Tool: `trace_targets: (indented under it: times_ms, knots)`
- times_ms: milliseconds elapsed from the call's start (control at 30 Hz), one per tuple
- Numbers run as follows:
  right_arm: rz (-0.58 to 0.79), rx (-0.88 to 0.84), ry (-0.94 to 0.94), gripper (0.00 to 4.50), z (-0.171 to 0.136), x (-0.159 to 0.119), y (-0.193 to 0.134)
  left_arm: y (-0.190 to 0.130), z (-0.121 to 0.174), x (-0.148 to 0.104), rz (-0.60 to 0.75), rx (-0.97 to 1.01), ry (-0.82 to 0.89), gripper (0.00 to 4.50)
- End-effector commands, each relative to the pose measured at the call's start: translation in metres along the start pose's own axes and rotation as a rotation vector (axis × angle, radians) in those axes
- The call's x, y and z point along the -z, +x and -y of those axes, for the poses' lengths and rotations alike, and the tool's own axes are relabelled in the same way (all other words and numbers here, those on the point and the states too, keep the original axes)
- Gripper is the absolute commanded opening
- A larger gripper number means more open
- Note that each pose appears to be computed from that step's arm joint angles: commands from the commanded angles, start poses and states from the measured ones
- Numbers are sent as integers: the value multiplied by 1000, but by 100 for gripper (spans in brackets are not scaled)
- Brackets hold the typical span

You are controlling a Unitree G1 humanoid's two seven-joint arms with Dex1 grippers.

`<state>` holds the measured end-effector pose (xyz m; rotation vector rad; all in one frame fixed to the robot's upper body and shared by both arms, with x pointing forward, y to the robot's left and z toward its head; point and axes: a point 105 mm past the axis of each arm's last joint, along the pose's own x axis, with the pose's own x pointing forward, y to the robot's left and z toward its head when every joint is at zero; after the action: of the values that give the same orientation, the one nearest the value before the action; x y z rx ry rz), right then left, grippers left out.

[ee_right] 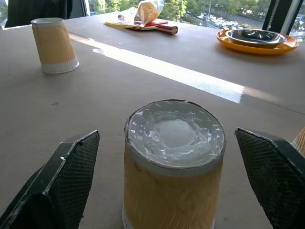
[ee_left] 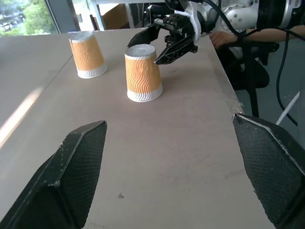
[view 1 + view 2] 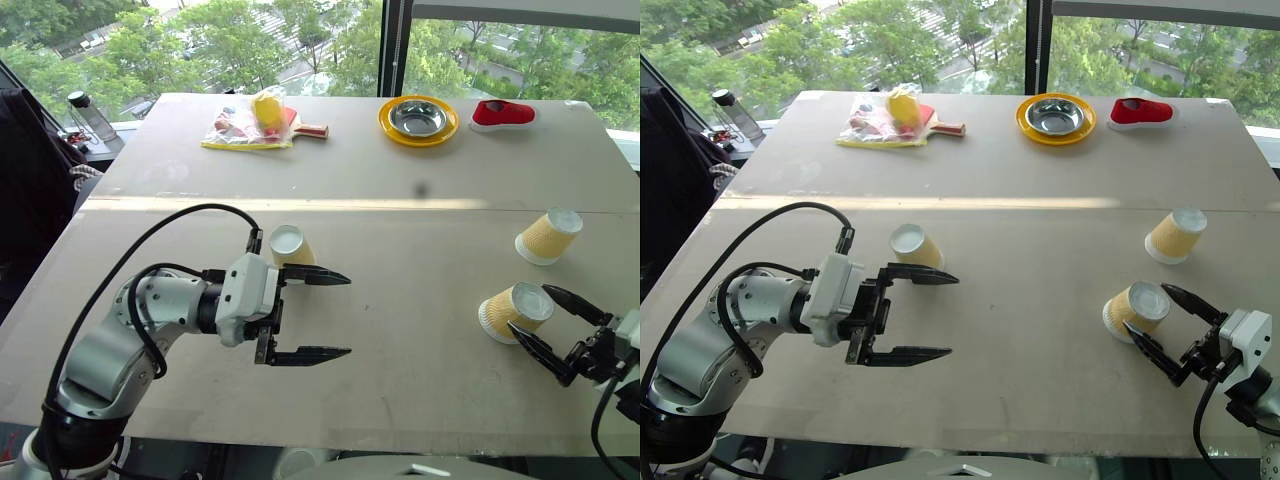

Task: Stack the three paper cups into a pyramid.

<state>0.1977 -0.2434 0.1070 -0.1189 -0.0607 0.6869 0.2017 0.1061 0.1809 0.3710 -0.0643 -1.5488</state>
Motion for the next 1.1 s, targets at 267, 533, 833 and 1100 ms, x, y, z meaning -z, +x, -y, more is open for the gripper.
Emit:
trace_targets:
  times_ms: [267, 533, 833, 1100]
  knots:
    - [-4, -18, 6, 450, 5, 8, -6, 5, -9, -12, 92, -2, 47, 436]
    - [21, -8, 2, 450, 8, 4, 2, 2, -18, -6, 87, -68, 37, 436]
    - [48, 4, 11, 286, 9, -1, 14, 4, -22, -2, 91, -98, 38, 450]
    - [83, -11, -3, 286, 11, -17, 37, 0, -26, 2, 109, -199, -2, 450]
